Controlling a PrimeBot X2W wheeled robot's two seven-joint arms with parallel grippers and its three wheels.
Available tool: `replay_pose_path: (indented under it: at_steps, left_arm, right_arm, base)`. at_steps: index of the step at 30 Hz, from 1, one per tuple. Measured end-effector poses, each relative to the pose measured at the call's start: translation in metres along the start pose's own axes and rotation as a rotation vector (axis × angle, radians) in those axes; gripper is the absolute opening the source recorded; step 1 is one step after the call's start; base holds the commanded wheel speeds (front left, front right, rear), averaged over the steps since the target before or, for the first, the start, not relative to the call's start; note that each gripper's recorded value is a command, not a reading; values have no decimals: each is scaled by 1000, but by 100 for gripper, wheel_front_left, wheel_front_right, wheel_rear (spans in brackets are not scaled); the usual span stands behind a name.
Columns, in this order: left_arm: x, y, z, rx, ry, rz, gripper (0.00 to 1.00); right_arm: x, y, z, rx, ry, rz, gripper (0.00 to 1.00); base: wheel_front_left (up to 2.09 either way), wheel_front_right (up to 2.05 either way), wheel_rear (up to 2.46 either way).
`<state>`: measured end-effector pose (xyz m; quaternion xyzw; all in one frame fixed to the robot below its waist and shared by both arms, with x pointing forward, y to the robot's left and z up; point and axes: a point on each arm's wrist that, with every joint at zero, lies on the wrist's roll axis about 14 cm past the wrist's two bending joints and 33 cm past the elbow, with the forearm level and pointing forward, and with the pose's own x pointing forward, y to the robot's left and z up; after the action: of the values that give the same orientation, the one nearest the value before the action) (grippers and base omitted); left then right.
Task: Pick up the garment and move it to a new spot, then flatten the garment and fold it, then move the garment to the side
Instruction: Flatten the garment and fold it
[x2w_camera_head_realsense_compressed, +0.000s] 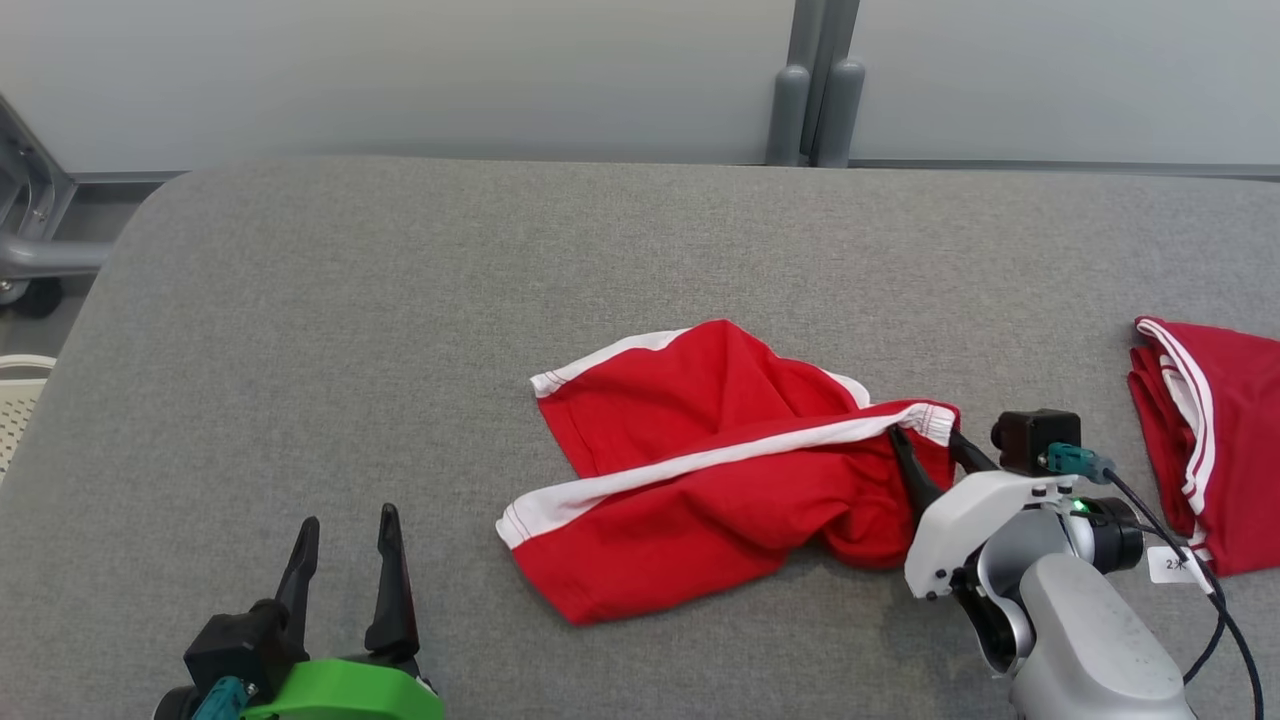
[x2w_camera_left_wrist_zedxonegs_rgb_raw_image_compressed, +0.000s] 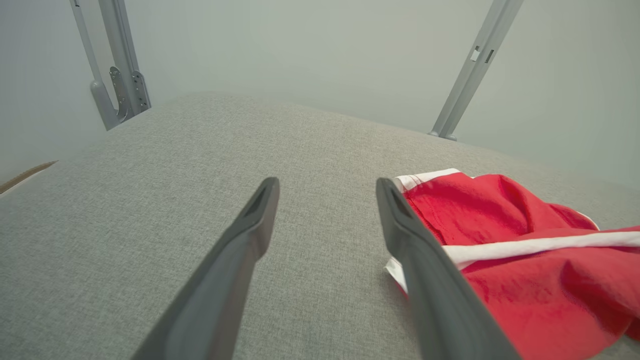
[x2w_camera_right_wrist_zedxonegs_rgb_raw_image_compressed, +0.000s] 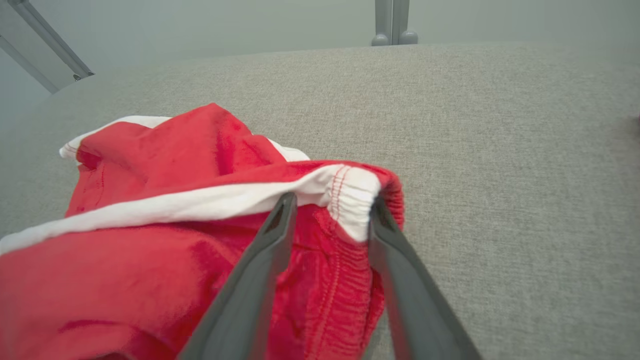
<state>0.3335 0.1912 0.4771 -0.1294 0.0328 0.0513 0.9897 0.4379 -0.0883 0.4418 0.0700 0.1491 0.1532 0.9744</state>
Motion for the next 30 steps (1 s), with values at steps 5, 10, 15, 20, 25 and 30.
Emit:
replay_pose_path:
  at_steps: [5, 10, 15, 20, 25, 30]
  left_arm:
    - [3, 1, 0, 3, 0, 2, 100]
    - [4, -1, -2, 6, 7, -4, 100]
    - [5, -3, -6, 10, 19, -13, 100]
    - [5, -12, -14, -12, 54, -40, 100]
    - [5, -27, -29, -86, 126, -85, 100]
    - [5, -45, -52, -117, 253, -162, 100]
  right_arm:
    - [6, 0, 4, 17, -13, 1, 47]
    - [9, -1, 5, 23, -16, 0, 21]
    - [9, 0, 8, 19, -35, 7, 0]
    - [2, 0, 18, 17, -90, 15, 0]
    - [-12, -5, 18, 19, -111, 11, 0]
    - [-23, -9, 19, 7, -117, 7, 0]
  base:
    - [0, 0, 0]
    - [0, 0, 0]
    - [0, 0, 0]
    - [0, 0, 0]
    - [0, 0, 0]
    - [0, 0, 0]
